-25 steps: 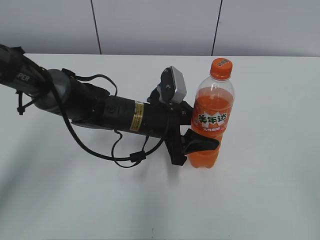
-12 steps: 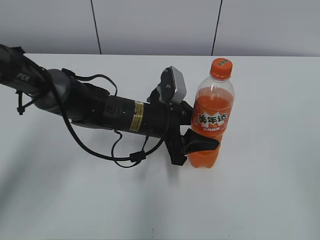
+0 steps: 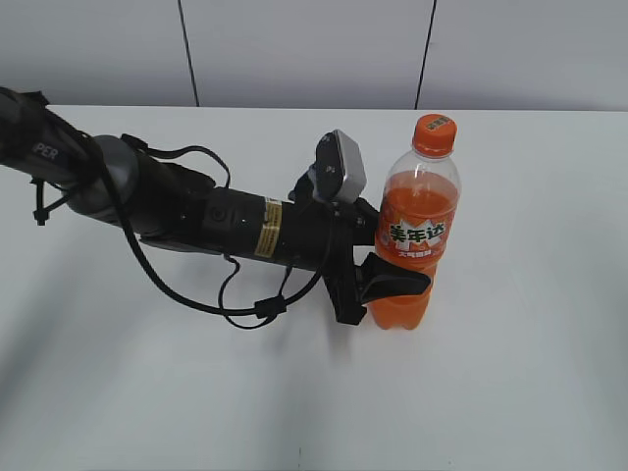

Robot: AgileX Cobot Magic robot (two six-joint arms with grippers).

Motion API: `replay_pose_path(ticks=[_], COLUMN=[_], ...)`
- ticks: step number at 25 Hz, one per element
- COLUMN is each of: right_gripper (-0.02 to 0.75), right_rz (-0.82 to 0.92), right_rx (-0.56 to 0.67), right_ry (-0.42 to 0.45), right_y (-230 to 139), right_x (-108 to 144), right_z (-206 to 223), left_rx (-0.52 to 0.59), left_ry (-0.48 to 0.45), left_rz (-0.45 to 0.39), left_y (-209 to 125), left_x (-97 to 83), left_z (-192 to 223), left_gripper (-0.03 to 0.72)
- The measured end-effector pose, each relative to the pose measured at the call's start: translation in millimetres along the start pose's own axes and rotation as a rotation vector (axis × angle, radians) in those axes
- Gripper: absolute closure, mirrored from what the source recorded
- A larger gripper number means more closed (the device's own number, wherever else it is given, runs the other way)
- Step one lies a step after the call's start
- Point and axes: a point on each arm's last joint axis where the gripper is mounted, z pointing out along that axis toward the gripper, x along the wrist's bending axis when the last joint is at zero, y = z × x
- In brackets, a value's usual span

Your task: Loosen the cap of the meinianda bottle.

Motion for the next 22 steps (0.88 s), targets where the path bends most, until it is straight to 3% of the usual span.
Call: replay_pose_path(ticks=[9, 14, 22], right_gripper=[0.321, 0.337, 0.342], right_rz=[0.012, 0.026, 0.055], right_rx=[0.209, 0.242, 0.310], right_ry=[-0.016, -0.016, 0.060], right_y=[56.4, 82.3, 111.5], right_x=[4.2, 6.5, 19.2], right_z=[36.0, 52.8, 84.2], left_rx=[-0.001, 0.000, -0.001], left_ry=[-0.001, -0.001, -0.002], left_rz=[0.000, 0.001, 0.001], left_y=[0.1, 0.0, 0.1], left_x=[-0.1, -0.1, -0.2], left_z=[0.0, 0.0, 0.0], left_gripper=[0.279, 0.279, 0.279])
